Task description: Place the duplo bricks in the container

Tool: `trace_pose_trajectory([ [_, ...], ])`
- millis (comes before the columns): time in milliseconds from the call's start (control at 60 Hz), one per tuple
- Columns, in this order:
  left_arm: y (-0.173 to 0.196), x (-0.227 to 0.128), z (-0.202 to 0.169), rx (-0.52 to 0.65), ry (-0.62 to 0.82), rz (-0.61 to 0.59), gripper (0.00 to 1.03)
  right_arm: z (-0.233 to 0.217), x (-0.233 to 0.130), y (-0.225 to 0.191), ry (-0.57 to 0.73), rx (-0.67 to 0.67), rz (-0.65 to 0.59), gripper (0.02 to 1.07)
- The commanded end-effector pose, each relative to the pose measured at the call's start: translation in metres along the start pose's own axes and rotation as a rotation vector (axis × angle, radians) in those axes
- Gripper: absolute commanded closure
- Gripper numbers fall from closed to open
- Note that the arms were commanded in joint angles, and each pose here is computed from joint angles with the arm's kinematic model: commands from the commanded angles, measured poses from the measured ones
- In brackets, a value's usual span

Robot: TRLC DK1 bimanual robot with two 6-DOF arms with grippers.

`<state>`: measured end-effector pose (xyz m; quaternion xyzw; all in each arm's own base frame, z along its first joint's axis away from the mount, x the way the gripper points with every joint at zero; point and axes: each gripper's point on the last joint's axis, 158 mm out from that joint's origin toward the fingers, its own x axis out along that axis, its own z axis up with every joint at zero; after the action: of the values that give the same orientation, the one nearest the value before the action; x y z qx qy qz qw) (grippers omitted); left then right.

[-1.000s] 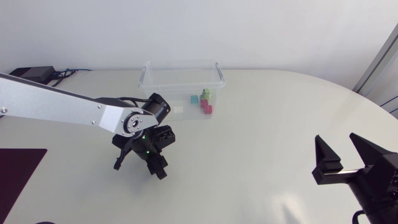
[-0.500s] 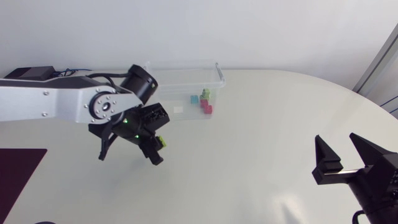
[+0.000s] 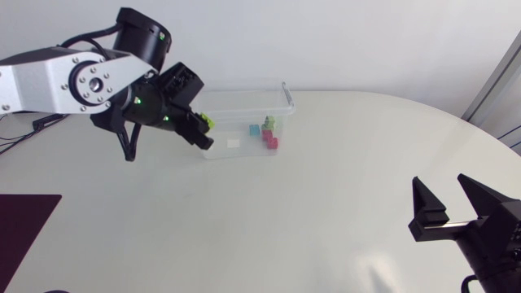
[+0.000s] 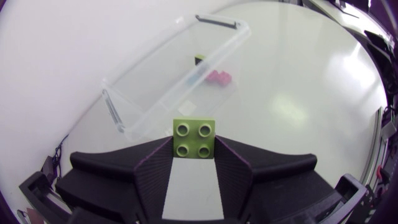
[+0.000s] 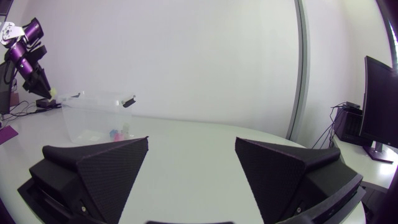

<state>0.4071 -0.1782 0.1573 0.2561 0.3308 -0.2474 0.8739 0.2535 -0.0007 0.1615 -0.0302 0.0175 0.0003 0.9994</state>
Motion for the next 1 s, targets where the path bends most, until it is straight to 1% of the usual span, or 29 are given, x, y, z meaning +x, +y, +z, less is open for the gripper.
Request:
trace_pose_trajectory([
  [0,0.015,-0.008,0.029,-0.062,-0.087,0.032,0.72,-0.014,0.001,-0.001,0.029,-0.018,-0.006,0.06],
  [50,0.02,-0.009,0.042,-0.088,-0.147,0.052,0.72,-0.014,0.001,-0.001,0.03,-0.018,-0.006,0.06],
  [117,0.023,-0.006,0.051,-0.104,-0.187,0.063,0.72,-0.014,0.001,-0.001,0.03,-0.018,-0.006,0.06],
  [217,0.029,0.008,0.059,-0.123,-0.203,0.073,0.72,-0.014,0.001,-0.001,0.029,-0.018,-0.006,0.06],
  [333,0.048,0.022,0.066,-0.205,-0.22,0.096,0.72,-0.014,0.001,-0.001,0.03,-0.018,-0.006,0.06],
  [350,0.055,0.025,0.068,-0.233,-0.237,0.108,0.72,-0.014,0.001,-0.001,0.03,-0.018,-0.006,0.06],
  [383,0.06,0.03,0.071,-0.246,-0.26,0.118,0.72,-0.014,0.001,-0.001,0.03,-0.018,-0.006,0.06],
  [550,0.071,0.046,0.087,-0.251,-0.337,0.147,0.72,-0.014,0.001,-0.001,0.029,-0.018,-0.006,0.06],
  [733,0.073,0.077,0.102,-0.25,-0.334,0.139,0.72,-0.014,0.001,-0.001,0.029,-0.018,-0.006,0.06],
  [750,0.073,0.083,0.101,-0.249,-0.325,0.138,0.71,-0.014,0.001,-0.001,0.03,-0.018,-0.006,0.06],
  [817,0.075,0.09,0.106,-0.25,-0.328,0.139,0.68,-0.014,0.001,-0.001,0.03,-0.018,-0.006,0.06],
  [833,0.075,0.093,0.106,-0.251,-0.325,0.139,0.65,-0.014,0.001,-0.001,0.03,-0.018,-0.006,0.06],
  [850,0.076,0.093,0.106,-0.251,-0.326,0.141,0.65,-0.014,0.001,-0.001,0.03,-0.018,-0.006,0.06],
  [883,0.08,0.095,0.105,-0.257,-0.316,0.167,0.58,-0.014,0.001,-0.001,0.03,-0.018,-0.006,0.06],
  [900,0.083,0.095,0.104,-0.257,-0.31,0.188,0.47,-0.014,0.001,-0.001,0.029,-0.018,-0.006,0.06],
  [917,0.084,0.096,0.103,-0.259,-0.308,0.195,0.39,-0.014,0.001,-0.001,0.03,-0.018,-0.006,0.06],
  [950,0.086,0.096,0.101,-0.261,-0.301,0.208,0.12,-0.014,0.001,-0.001,0.029,-0.018,-0.006,0.06],
  [967,0.087,0.095,0.1,-0.26,-0.297,0.208,0.03,-0.014,0.001,-0.001,0.029,-0.018,-0.006,0.06],
  [983,0.087,0.094,0.1,-0.259,-0.295,0.209,0.03,-0.014,0.001,-0.001,0.029,-0.018,-0.006,0.06],
])
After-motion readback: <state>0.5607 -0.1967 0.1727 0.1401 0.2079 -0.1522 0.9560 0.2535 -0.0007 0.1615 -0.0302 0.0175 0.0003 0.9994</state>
